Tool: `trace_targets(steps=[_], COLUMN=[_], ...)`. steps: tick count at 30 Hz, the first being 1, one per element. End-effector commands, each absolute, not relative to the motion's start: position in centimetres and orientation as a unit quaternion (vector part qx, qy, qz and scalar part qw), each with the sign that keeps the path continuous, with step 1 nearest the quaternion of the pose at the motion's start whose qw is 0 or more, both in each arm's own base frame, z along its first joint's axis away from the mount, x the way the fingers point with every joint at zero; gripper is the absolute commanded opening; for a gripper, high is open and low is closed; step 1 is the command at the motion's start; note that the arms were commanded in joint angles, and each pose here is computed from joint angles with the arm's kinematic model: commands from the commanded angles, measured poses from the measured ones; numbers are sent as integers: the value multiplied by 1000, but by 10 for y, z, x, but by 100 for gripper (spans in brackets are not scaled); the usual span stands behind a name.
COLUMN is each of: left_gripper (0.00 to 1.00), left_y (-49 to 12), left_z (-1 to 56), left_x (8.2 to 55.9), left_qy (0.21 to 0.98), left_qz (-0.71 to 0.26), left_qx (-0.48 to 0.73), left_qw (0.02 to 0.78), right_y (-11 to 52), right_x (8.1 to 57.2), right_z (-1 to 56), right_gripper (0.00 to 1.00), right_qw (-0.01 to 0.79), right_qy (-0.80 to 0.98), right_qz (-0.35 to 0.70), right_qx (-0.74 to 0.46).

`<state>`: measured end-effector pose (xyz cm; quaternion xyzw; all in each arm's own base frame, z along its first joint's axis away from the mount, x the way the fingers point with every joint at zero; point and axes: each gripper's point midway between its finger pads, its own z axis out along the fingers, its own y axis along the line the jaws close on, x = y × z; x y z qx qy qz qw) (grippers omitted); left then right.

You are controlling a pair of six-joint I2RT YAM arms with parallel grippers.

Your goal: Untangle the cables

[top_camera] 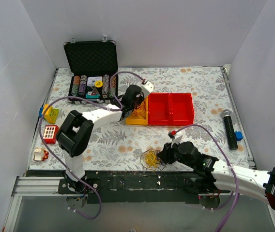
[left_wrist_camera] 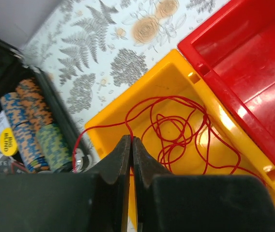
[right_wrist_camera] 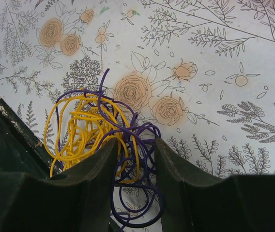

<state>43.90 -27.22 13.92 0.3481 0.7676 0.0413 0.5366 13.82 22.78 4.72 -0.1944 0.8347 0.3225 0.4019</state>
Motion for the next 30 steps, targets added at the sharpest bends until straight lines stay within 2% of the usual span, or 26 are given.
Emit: trace_targets(steps=[1,11,19,30], left_gripper=[0,0,0,0], left_y=[-275,-281,-258,-226], left_z=[121,97,62,50], left_x=[443,438,416,404], left_qy=[800,819,814,792], left_qz=[46,31,60,116], left_qx=[358,361,406,427], left_qw=[479,445,410,421], right_y=[234,233,235,238], right_x=[143,143,142,141], right_z=[61,60,58,58], right_gripper=[43,41,41,40], right_qw=[411,410,405,401], right_qy=[830,831,832,831], right_qz=[327,327,328,329], right_qx=[-189,-187,-192,-200])
